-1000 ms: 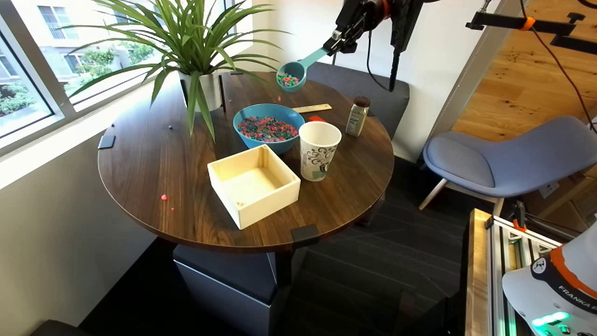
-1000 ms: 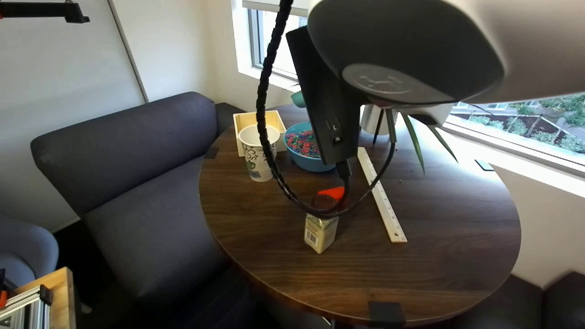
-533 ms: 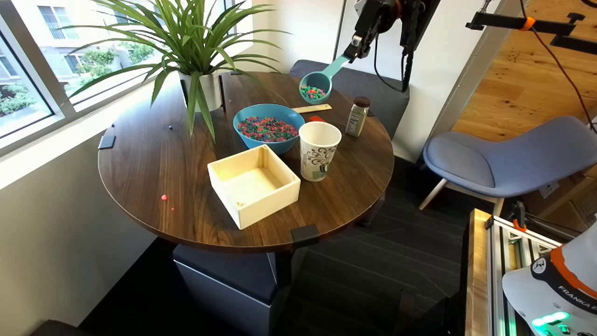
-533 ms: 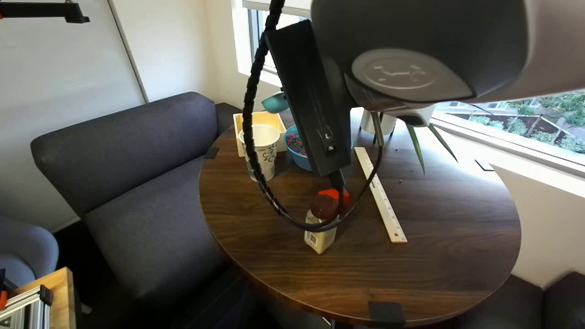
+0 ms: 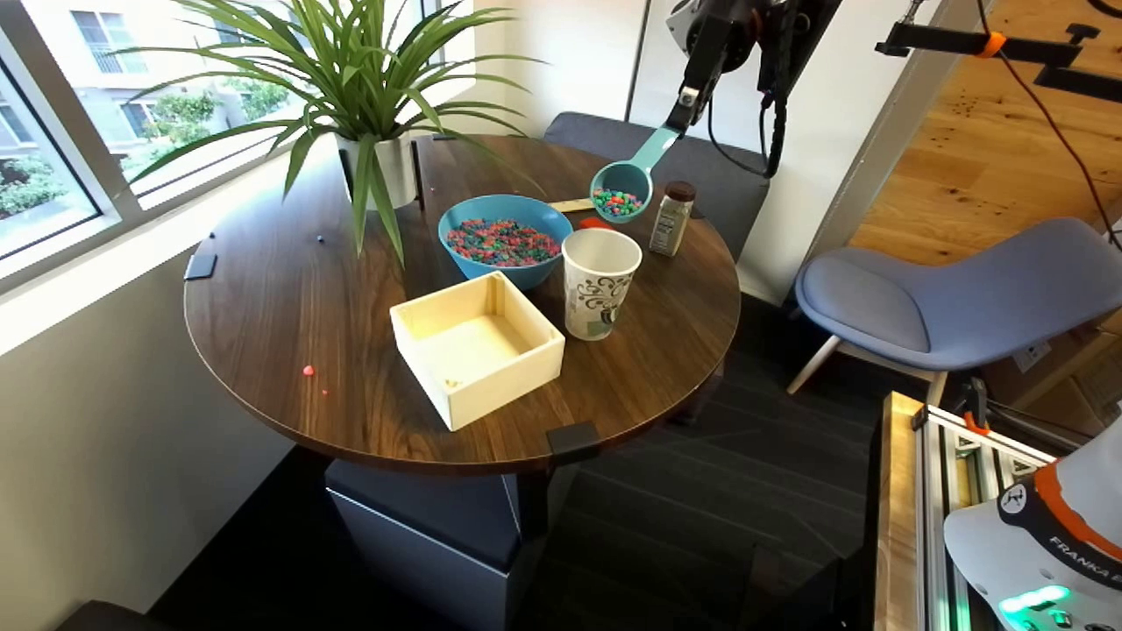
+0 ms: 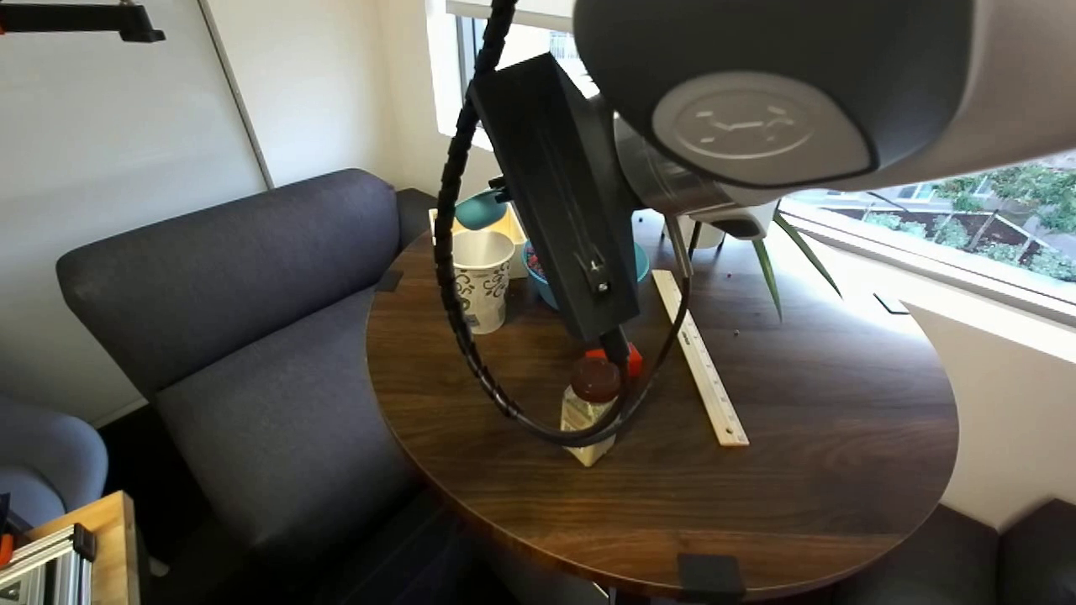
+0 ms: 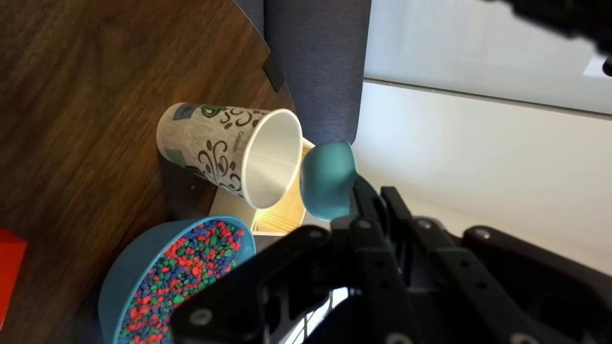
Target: Use the measuring spoon to put some cereal in the cup
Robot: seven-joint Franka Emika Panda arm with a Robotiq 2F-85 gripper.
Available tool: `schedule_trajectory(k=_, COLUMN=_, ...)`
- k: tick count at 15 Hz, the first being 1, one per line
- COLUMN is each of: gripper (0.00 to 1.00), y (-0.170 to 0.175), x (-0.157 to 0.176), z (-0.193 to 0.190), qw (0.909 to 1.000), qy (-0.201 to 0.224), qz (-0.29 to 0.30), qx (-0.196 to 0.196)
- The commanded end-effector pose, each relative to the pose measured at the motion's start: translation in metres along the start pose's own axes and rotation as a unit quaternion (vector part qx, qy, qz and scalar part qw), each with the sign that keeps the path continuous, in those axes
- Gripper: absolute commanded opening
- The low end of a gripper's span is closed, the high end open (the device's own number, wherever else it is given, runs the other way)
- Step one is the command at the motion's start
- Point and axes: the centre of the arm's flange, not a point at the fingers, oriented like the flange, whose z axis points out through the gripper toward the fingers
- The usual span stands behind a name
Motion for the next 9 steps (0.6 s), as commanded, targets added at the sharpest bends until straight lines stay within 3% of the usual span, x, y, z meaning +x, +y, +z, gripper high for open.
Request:
schedule_trajectory(k=1, gripper=0.02, y=-0.005, x=0.000, z=0.009, qw=0.9997, qy=-0.017, qz=-0.008, qx=-0.018)
schedule_trajectory(k=9, gripper=0.02, y=-0.009, x=0.008, z=0.029, qw=0.9975, qy=-0.035, qz=-0.010, qx=-0.061)
